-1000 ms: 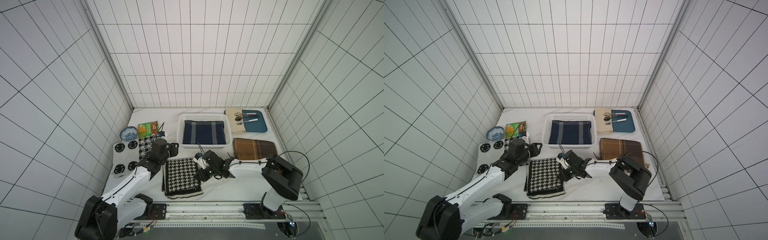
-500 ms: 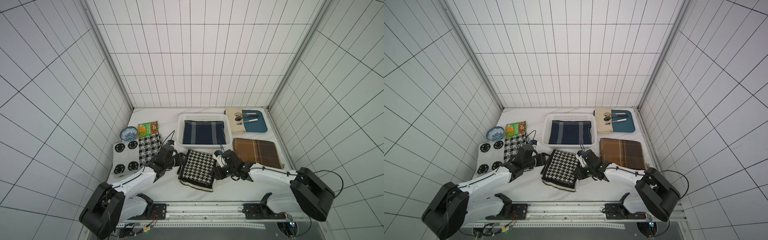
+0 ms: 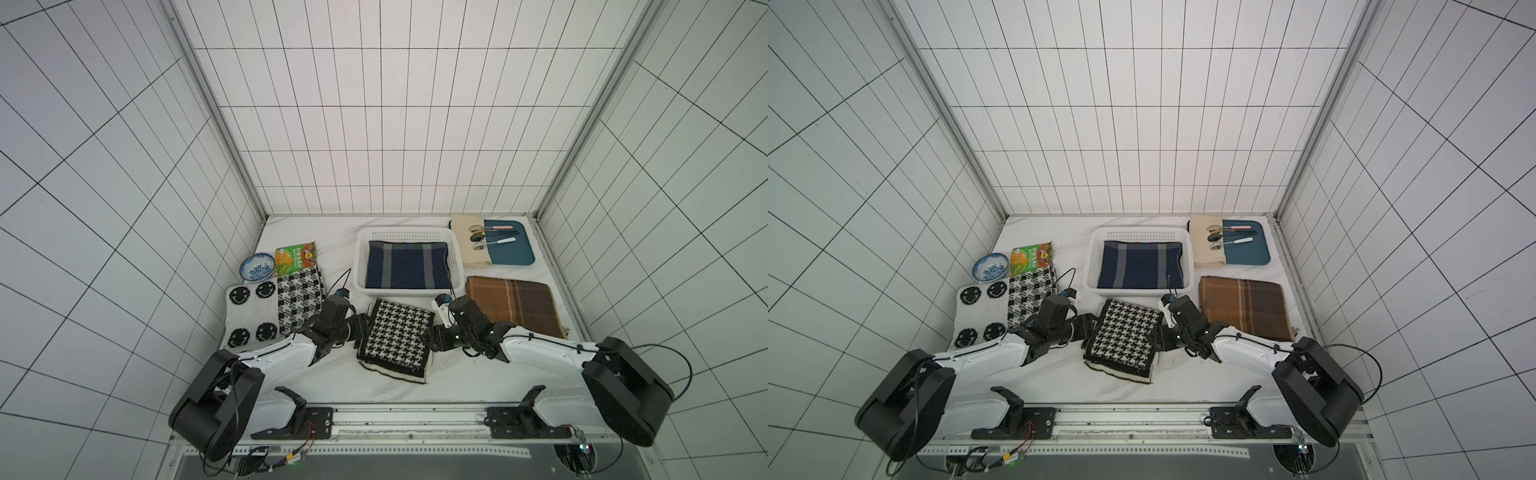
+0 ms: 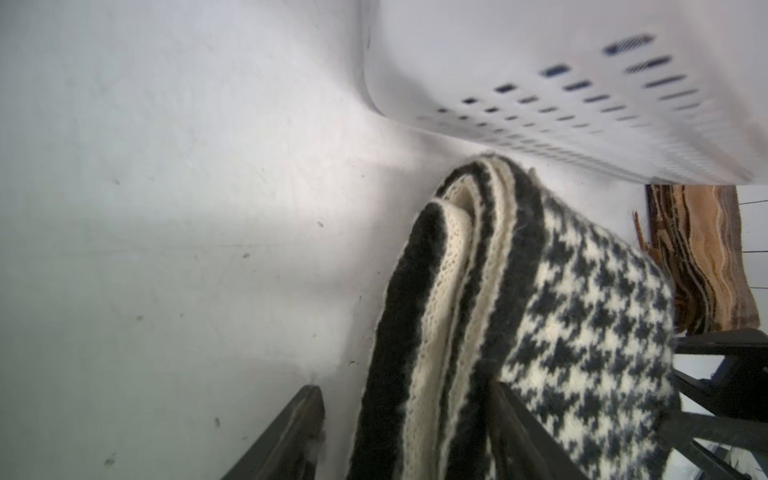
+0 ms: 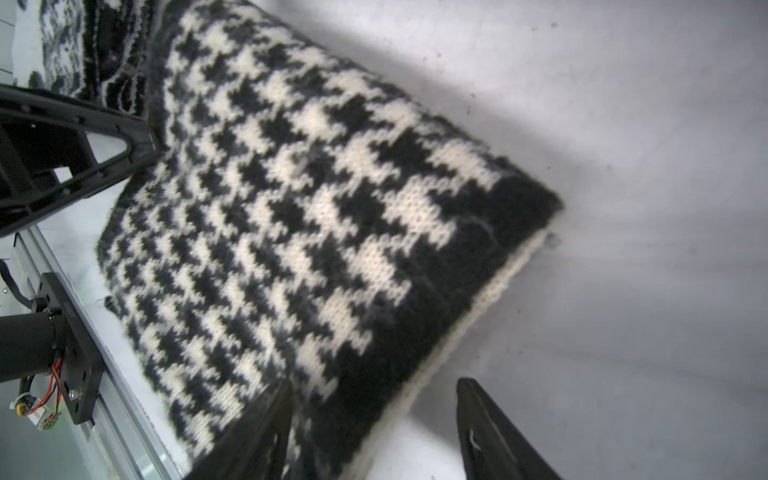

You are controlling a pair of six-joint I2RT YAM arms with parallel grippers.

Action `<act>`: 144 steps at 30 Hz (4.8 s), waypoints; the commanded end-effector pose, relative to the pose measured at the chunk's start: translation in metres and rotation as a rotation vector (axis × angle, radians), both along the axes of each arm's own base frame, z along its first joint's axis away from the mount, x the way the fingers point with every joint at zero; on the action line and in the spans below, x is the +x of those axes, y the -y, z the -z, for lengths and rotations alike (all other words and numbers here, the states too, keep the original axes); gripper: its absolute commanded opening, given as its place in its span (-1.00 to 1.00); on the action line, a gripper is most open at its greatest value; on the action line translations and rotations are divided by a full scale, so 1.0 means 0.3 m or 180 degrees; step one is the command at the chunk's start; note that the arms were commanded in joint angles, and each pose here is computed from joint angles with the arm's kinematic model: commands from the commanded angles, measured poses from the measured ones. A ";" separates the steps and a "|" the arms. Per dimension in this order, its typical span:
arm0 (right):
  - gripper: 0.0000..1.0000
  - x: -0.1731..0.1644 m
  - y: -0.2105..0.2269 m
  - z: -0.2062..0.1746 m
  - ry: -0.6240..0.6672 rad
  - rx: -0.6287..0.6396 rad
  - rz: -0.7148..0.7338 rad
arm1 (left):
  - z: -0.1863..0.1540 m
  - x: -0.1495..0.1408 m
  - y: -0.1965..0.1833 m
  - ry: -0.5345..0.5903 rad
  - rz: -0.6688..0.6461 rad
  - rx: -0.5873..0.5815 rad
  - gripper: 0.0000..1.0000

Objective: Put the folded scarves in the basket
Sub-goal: Pick up the scarf at the center of the board, then place the scarf in the basket, then move the scarf to the center of the board.

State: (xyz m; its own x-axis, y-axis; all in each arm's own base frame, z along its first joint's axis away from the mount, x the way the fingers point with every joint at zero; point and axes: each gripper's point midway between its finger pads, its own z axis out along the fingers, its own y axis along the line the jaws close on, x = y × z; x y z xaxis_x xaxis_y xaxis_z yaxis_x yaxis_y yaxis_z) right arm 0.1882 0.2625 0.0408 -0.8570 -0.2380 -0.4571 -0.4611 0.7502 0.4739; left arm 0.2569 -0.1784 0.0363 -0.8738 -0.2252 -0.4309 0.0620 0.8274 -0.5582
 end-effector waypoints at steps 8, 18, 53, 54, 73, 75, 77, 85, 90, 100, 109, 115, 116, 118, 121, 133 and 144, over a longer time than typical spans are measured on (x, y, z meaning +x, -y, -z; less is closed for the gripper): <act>0.29 -0.026 -0.038 0.081 -0.0356 0.0159 -0.0026 | 0.047 -0.078 0.065 -0.0189 0.0285 -0.0104 0.23; 0.15 -0.010 -0.008 0.073 -0.0262 -0.0010 -0.0014 | 0.049 -0.199 0.103 -0.0180 0.0472 -0.0096 -0.02; -1.00 -0.071 -0.068 0.038 -0.0421 0.0348 -0.0289 | -0.051 -0.211 0.243 -0.0062 0.0963 -0.0589 -1.00; -1.00 -0.072 -0.071 0.021 -0.0398 0.0361 -0.0310 | -0.065 -0.211 0.248 -0.0023 0.0967 -0.0586 -1.00; -1.00 0.092 -0.012 -0.557 0.0671 0.0174 -0.0281 | -0.671 -0.019 0.317 0.1249 0.0555 -0.0468 -1.00; -1.00 0.163 -0.015 -0.603 0.0708 0.0120 -0.0248 | -0.711 0.069 0.296 0.1317 0.0354 -0.0374 -1.00; -1.00 0.233 -0.019 -0.629 0.0786 0.0025 -0.0263 | -0.712 0.170 0.270 0.1319 0.0171 -0.0331 -1.00; -1.00 0.591 -0.021 -0.524 0.0599 -0.0271 -0.0042 | -0.592 0.509 0.297 0.0940 -0.0005 -0.0404 -1.00; -1.00 0.749 -0.022 -0.401 0.0337 -0.0395 0.0066 | -0.506 0.644 0.305 0.0998 -0.0103 -0.0186 -1.00; -0.97 0.851 -0.016 -0.198 0.0139 -0.0569 0.0141 | -0.292 0.770 0.235 0.0627 -0.0301 -0.0143 -1.00; -0.45 0.871 0.007 -0.140 0.0125 -0.0746 0.0231 | -0.197 0.774 0.225 0.0481 -0.0318 -0.0117 -0.65; -0.08 0.853 0.001 -0.193 0.0167 -0.0687 0.0196 | -0.250 0.758 0.220 0.0586 -0.0338 -0.0205 -0.45; -0.05 0.845 -0.001 -0.206 0.0157 -0.0679 0.0188 | -0.265 0.754 0.218 0.0612 -0.0351 -0.0229 -0.42; 0.00 0.834 0.002 -0.236 0.0215 -0.0670 0.0202 | -0.286 0.745 0.212 0.0643 -0.0368 -0.0247 -0.23; 0.06 0.828 0.019 -0.279 0.0353 -0.0712 0.0262 | -0.306 0.738 0.190 0.0666 -0.0442 -0.0166 0.19; 0.18 0.682 0.081 -0.405 0.0644 -0.1025 0.0303 | -0.505 0.621 0.153 0.1092 -0.0485 -0.0429 0.36; 0.08 0.232 0.223 -0.371 0.0762 -0.1318 0.0510 | -0.503 0.313 0.083 0.1413 -0.0350 -0.0581 0.35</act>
